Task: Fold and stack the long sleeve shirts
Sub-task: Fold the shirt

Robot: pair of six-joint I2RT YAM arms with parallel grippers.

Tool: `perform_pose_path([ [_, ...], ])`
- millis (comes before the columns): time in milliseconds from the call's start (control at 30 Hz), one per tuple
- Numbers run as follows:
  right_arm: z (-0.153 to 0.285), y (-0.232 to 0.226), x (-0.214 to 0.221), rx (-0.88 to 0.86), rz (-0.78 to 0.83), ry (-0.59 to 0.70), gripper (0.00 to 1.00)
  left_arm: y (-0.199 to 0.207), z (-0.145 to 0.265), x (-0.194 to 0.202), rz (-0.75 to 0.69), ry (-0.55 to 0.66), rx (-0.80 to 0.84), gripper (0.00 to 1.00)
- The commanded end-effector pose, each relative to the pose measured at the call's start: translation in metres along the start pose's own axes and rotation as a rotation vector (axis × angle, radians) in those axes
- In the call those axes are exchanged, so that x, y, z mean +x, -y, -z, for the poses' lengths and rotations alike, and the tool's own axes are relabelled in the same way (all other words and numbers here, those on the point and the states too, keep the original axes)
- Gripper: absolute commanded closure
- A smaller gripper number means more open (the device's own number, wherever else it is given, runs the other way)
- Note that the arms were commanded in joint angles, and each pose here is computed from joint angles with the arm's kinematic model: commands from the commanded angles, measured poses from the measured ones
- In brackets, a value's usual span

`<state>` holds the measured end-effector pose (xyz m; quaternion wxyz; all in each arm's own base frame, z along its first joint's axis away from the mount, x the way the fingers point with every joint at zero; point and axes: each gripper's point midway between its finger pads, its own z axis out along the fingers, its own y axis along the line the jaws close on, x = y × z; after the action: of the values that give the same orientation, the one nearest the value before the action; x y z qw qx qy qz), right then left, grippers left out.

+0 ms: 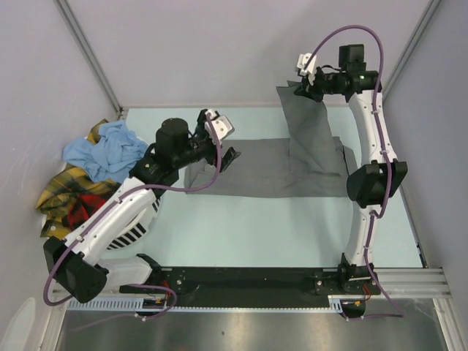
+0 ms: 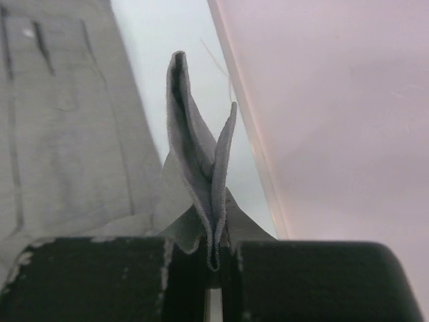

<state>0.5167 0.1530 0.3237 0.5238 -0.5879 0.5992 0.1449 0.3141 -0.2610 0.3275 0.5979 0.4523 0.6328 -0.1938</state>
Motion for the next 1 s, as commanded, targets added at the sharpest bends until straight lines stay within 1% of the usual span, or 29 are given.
perform_pose_path([
  [0,-0.013,0.042,-0.002,0.139,0.186,-0.005,1.0,-0.043,0.016,0.012,0.098,-0.027,-0.294,0.0],
  [100,-0.018,0.057,0.001,0.199,0.202,-0.01,1.0,-0.046,0.023,0.028,0.11,-0.076,-0.333,0.01],
  [200,-0.022,0.055,0.006,0.209,0.195,-0.042,1.0,-0.049,0.026,0.043,0.15,-0.114,-0.35,0.01],
  [233,-0.026,0.049,0.012,0.199,0.173,-0.055,1.0,-0.05,0.026,0.047,0.182,-0.122,-0.356,0.0],
  [300,-0.031,0.037,0.01,0.19,0.163,-0.087,1.0,-0.059,0.028,0.065,0.235,-0.181,-0.384,0.01],
  [333,-0.035,0.03,0.01,0.184,0.152,-0.098,1.0,-0.061,0.028,0.073,0.285,-0.205,-0.394,0.01],
  [367,-0.042,0.019,0.029,0.18,0.088,-0.152,1.0,-0.068,0.035,0.091,0.333,-0.27,-0.424,0.01],
  [400,-0.051,0.011,0.022,0.188,0.079,-0.156,1.0,-0.075,0.037,0.102,0.371,-0.306,-0.447,0.01],
  [433,-0.051,0.004,0.02,0.196,0.063,-0.178,1.0,-0.077,0.039,0.109,0.433,-0.32,-0.447,0.02],
  [467,-0.056,-0.008,0.035,0.2,0.018,-0.237,1.0,-0.085,0.05,0.123,0.484,-0.351,-0.472,0.02],
  [500,-0.066,-0.024,0.029,0.178,0.01,-0.248,1.0,-0.088,0.052,0.129,0.515,-0.36,-0.477,0.02],
  [533,-0.067,-0.029,0.028,0.187,0.001,-0.273,1.0,-0.088,0.054,0.135,0.537,-0.366,-0.463,0.02],
  [567,-0.07,-0.037,0.026,0.181,-0.018,-0.283,1.0,-0.093,0.059,0.139,0.575,-0.366,-0.486,0.02],
  [600,-0.074,-0.045,0.027,0.181,-0.066,-0.291,1.0,-0.092,0.061,0.143,0.589,-0.37,-0.484,0.02],
  [667,-0.084,-0.057,0.018,0.174,-0.097,-0.292,1.0,-0.09,0.061,0.143,0.605,-0.362,-0.467,0.02],
  [800,-0.093,-0.056,0.002,0.228,-0.153,-0.268,1.0,-0.078,0.056,0.137,0.637,-0.325,-0.402,0.02],
  [967,-0.086,-0.042,-0.012,0.279,-0.2,-0.225,1.0,-0.064,0.04,0.095,0.64,-0.148,-0.235,0.03],
])
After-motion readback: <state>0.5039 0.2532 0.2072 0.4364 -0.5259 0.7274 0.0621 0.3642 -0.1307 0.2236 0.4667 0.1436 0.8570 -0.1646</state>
